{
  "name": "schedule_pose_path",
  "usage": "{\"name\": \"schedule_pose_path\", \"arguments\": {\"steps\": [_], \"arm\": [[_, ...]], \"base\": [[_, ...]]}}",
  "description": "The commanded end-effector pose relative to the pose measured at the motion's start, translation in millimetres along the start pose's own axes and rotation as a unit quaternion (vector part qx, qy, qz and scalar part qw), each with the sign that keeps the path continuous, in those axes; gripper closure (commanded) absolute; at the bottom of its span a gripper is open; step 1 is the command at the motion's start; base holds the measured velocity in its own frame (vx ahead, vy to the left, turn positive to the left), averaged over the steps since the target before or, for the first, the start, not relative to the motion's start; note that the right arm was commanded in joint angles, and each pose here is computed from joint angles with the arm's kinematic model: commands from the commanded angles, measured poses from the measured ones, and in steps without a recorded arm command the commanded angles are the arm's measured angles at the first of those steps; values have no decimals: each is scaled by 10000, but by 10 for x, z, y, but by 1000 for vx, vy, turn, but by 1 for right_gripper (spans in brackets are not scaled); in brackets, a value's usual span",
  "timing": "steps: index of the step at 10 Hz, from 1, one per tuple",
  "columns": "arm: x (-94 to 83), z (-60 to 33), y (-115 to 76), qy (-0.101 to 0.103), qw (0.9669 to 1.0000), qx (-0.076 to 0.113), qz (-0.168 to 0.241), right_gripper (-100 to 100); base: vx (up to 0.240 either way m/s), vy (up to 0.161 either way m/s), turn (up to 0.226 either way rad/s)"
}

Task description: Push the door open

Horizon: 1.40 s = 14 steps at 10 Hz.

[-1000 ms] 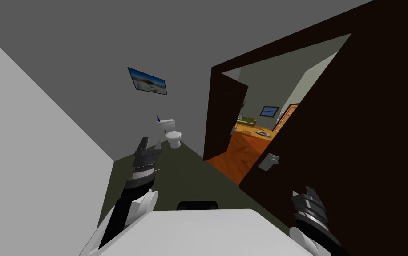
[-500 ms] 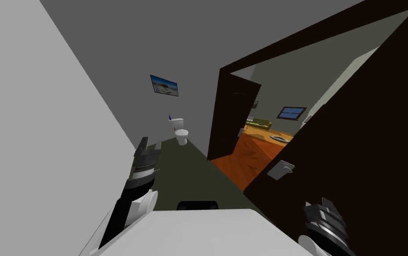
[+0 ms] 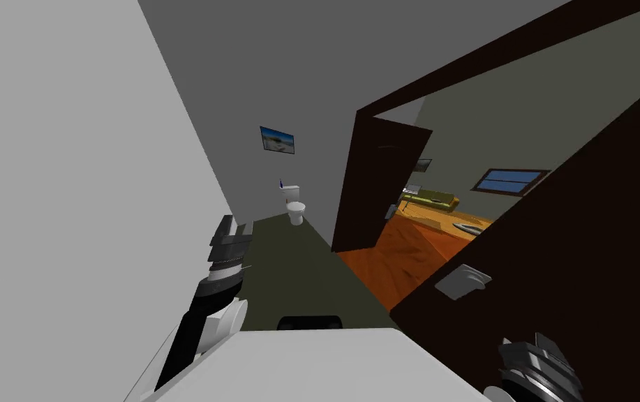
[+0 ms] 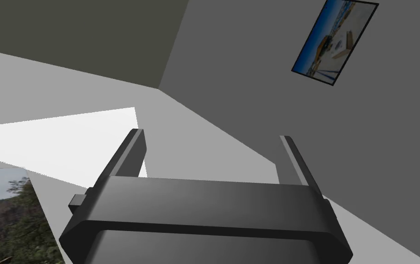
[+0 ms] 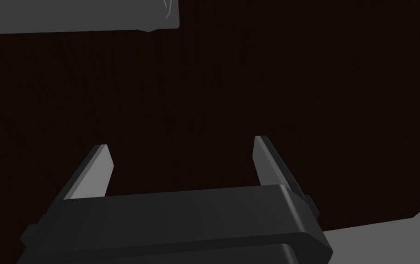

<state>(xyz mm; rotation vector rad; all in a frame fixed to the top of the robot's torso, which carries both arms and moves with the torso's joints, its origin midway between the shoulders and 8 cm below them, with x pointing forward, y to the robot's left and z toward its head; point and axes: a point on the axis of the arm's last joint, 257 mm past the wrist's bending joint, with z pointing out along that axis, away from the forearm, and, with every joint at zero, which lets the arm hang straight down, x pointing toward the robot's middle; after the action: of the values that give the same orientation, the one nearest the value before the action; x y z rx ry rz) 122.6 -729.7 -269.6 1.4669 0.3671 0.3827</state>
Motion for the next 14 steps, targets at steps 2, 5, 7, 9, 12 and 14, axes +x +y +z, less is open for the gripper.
{"name": "schedule_pose_path", "arguments": {"steps": [2, 5, 7, 9, 12, 14], "arm": [[-230, 15, -69, -238, 9997, 88, -12, -100], [-543, -6, -158, -566, 9982, 206, -14, -100], [-687, -22, -198, -720, 9971, 260, -11, -100], [-821, -42, -235, -863, 9958, 309, -6, -100], [-900, -55, -250, -939, 9950, 337, -4, -100], [-901, -43, -256, -950, 9949, 337, 1, -100]], "base": [[-90, -35, 302], [-99, -45, 355], [-86, -34, 281], [-69, -23, 245], [-49, -7, 180], [15, -123, 4]]}}
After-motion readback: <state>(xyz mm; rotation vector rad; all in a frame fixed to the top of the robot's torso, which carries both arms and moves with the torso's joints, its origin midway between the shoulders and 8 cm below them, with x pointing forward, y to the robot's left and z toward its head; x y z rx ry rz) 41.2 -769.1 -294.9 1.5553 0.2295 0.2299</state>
